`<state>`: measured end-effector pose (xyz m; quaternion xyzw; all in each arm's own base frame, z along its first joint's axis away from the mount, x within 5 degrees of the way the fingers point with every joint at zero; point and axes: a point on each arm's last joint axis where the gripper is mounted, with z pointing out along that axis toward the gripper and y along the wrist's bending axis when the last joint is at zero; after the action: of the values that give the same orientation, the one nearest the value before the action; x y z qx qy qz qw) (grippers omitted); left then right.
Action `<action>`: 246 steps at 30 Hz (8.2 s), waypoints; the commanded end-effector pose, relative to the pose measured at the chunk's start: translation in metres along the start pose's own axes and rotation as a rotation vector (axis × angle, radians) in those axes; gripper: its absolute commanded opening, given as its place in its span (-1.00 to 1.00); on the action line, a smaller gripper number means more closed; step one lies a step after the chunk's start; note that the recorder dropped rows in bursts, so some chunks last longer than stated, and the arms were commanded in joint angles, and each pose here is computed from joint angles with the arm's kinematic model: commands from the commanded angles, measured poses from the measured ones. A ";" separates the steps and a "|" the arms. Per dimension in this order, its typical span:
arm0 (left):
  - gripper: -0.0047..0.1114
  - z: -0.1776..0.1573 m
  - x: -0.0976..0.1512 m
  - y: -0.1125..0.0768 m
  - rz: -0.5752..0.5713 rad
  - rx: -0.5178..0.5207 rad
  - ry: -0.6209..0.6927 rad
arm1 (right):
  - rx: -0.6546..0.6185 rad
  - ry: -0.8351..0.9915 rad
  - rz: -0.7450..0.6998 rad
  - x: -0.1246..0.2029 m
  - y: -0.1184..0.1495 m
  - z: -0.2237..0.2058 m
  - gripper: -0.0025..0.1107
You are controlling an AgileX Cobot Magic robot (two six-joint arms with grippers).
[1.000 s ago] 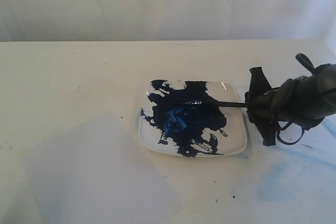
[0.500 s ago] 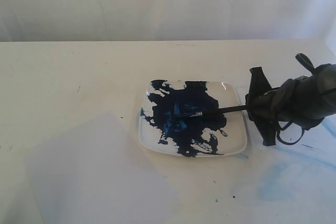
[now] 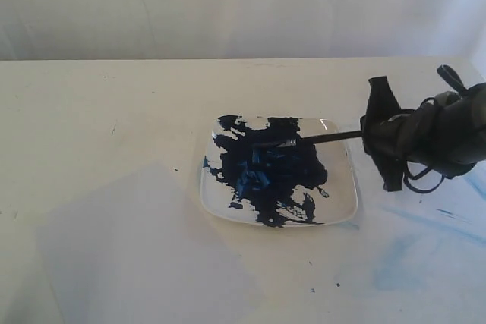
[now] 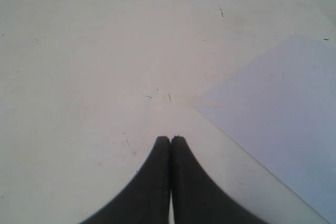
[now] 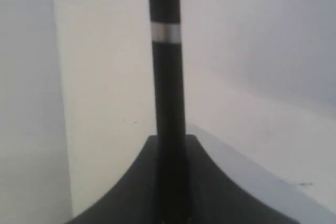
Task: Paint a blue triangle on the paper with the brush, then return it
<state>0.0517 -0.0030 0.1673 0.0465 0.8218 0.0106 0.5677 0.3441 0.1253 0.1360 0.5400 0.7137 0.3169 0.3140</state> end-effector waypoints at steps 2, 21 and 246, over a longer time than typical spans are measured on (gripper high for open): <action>-0.92 0.000 0.001 -0.001 -0.004 0.008 -0.004 | -0.235 -0.057 -0.153 -0.009 0.040 -0.027 -0.96; -0.92 0.000 0.001 -0.001 -0.004 0.008 -0.004 | -1.057 -0.049 -1.290 0.036 0.093 -0.089 -0.96; -0.92 0.259 -0.046 0.005 -0.024 0.824 1.100 | -1.428 0.265 -1.566 0.140 0.064 -0.135 -0.96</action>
<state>0.3146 -0.0128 0.1240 0.2277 0.9287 -0.2919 0.0233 0.2481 0.2475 0.2526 -0.4382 0.5475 0.4159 0.5790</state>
